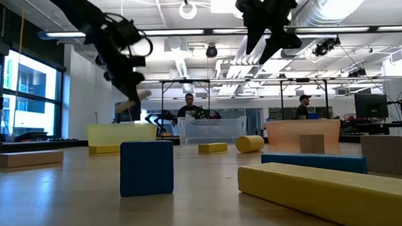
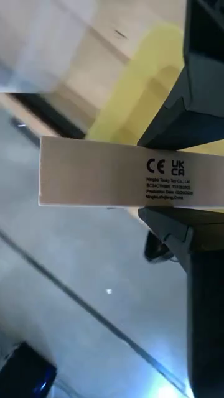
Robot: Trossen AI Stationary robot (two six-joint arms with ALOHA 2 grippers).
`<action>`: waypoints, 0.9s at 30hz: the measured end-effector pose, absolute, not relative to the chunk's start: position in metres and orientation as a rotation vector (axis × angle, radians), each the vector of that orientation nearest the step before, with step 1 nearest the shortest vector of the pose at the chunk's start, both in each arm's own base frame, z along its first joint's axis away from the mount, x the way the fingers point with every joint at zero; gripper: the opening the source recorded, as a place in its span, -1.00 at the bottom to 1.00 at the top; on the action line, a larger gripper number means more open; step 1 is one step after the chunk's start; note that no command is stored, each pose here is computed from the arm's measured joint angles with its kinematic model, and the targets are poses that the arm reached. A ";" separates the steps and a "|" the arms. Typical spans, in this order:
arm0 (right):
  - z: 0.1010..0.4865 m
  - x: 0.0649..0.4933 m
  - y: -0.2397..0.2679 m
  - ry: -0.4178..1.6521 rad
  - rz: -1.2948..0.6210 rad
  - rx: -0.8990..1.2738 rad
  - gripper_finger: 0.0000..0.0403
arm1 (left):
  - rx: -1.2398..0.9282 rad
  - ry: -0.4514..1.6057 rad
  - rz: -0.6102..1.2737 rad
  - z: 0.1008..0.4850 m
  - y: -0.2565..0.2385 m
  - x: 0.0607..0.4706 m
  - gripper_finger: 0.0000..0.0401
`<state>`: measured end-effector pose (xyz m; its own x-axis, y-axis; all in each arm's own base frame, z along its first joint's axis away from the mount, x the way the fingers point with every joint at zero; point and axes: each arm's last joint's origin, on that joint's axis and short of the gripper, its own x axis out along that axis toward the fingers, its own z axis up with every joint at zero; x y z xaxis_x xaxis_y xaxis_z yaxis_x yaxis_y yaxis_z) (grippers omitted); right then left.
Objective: Sort & place blocks by color
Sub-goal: Put the brown block into the yellow bin
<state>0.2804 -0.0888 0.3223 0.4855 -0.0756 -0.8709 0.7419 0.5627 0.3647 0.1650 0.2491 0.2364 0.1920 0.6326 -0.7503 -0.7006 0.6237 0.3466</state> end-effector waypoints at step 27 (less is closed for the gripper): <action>0.322 0.289 -0.053 0.913 -0.641 0.891 -0.02 | -0.198 1.232 0.829 0.181 0.260 0.172 -0.29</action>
